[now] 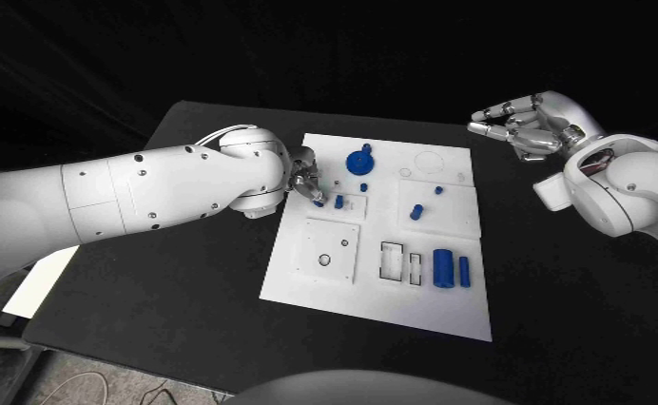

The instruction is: Assemble the parts on the task board

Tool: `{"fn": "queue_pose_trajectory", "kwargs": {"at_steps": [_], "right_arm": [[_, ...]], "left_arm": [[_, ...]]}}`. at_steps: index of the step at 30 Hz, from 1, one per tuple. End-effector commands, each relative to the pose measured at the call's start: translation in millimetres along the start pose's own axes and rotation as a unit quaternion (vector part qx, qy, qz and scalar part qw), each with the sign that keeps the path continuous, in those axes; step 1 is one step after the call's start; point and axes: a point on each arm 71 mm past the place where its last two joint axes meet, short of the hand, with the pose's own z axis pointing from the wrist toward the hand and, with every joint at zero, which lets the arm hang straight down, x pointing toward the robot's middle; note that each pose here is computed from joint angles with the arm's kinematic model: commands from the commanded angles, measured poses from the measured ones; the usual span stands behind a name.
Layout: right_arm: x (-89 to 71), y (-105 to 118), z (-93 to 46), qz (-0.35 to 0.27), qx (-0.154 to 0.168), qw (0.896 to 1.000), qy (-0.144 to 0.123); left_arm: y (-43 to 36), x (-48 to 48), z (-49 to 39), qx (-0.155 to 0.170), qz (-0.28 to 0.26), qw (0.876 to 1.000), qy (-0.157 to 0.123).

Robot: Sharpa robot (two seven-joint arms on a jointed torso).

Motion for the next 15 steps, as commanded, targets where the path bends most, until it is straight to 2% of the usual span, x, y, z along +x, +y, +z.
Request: {"fn": "queue_pose_trajectory", "kwargs": {"at_steps": [1, 15], "right_arm": [[1.5, 0.8, -0.1, 0.000, -0.003, 1.000, 0.006], [1.2, 0.5, 0.0, -0.001, -0.003, 1.000, 0.005]], "left_arm": [[1.2, 5.8, 1.3, -0.004, 0.003, 1.000, 0.013], [-1.2, 2.5, -4.3, 0.010, -0.026, 0.999, -0.021]]}}
